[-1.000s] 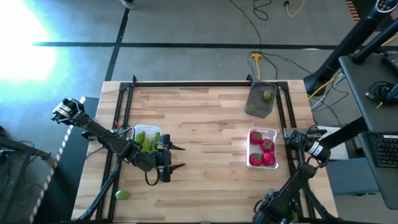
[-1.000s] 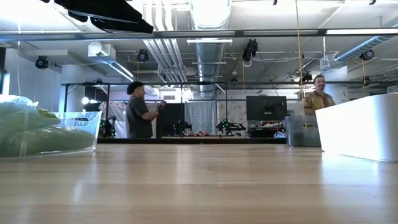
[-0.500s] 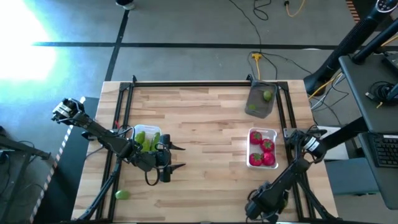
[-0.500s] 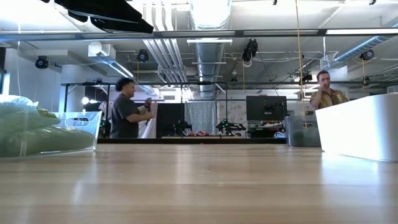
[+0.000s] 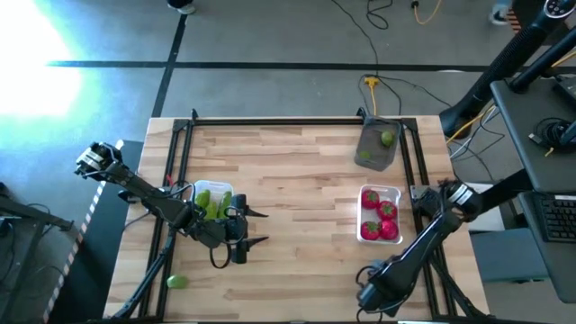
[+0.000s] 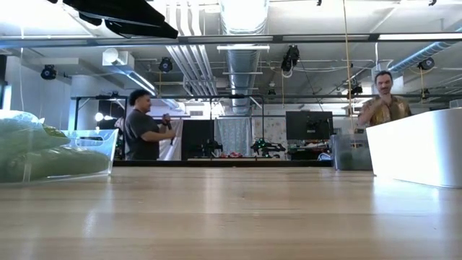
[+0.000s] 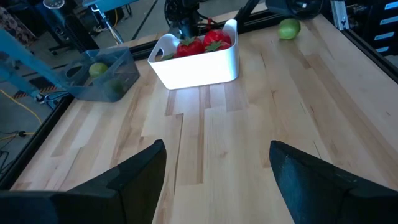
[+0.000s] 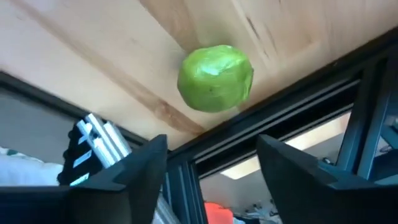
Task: Sort produce into baskets
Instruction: Put the lime into the black bin
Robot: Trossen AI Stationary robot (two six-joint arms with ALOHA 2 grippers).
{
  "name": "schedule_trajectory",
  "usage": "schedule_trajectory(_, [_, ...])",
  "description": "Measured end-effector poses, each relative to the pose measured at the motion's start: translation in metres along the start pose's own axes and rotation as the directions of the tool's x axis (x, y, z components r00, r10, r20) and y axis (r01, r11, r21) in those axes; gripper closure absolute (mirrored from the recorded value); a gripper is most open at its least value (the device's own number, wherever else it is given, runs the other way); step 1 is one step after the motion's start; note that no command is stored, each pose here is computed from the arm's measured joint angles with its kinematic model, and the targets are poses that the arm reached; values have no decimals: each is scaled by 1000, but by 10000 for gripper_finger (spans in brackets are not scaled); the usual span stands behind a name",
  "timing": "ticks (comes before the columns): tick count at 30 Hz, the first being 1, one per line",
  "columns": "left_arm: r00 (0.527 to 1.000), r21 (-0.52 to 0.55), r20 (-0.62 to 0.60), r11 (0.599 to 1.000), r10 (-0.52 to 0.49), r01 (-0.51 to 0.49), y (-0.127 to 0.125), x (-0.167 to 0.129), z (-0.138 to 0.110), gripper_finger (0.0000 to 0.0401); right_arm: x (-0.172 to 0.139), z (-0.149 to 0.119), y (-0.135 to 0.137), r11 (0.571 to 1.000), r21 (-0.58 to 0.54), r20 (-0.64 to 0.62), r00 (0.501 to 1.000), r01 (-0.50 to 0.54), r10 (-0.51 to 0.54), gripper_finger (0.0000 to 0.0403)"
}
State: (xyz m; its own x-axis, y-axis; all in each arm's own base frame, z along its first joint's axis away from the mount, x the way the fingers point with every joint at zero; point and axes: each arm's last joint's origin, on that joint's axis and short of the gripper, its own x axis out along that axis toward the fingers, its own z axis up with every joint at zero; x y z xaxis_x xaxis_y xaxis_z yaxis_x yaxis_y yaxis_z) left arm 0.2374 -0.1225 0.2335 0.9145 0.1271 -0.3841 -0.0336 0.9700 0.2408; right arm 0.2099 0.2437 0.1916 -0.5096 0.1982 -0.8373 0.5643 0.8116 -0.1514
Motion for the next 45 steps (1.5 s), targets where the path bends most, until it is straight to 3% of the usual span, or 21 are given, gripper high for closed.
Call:
schedule_trajectory(6, [1000, -2, 2, 1000, 0, 0, 0, 0, 0, 133, 3, -11, -3, 1000, 27, -11, 1000, 9, -8, 81])
schedule_trajectory(10, [1000, -2, 3, 1000, 0, 0, 0, 0, 0, 133, 13, -11, -3, 1000, -21, -7, 1000, 15, -15, 45])
schedule_trajectory(19, [1000, -2, 3, 1000, 0, 0, 0, 0, 0, 133, 37, 5, 5, 980, -185, -7, 997, 78, -80, 39])
schedule_trajectory(31, [1000, -8, 11, 1000, 0, 1, 0, 0, 1, 133, 60, 26, 5, 978, -162, -6, 991, 133, -136, 40])
schedule_trajectory(36, [1000, -9, 12, 1000, -1, 1, 0, 0, 1, 133, 55, 31, 6, 978, -169, -3, 993, 119, -121, 77])
schedule_trajectory(45, [1000, -9, 13, 1000, -1, 1, 0, 0, 2, 133, 40, 45, 1, 981, -173, -6, 996, 89, -91, 231])
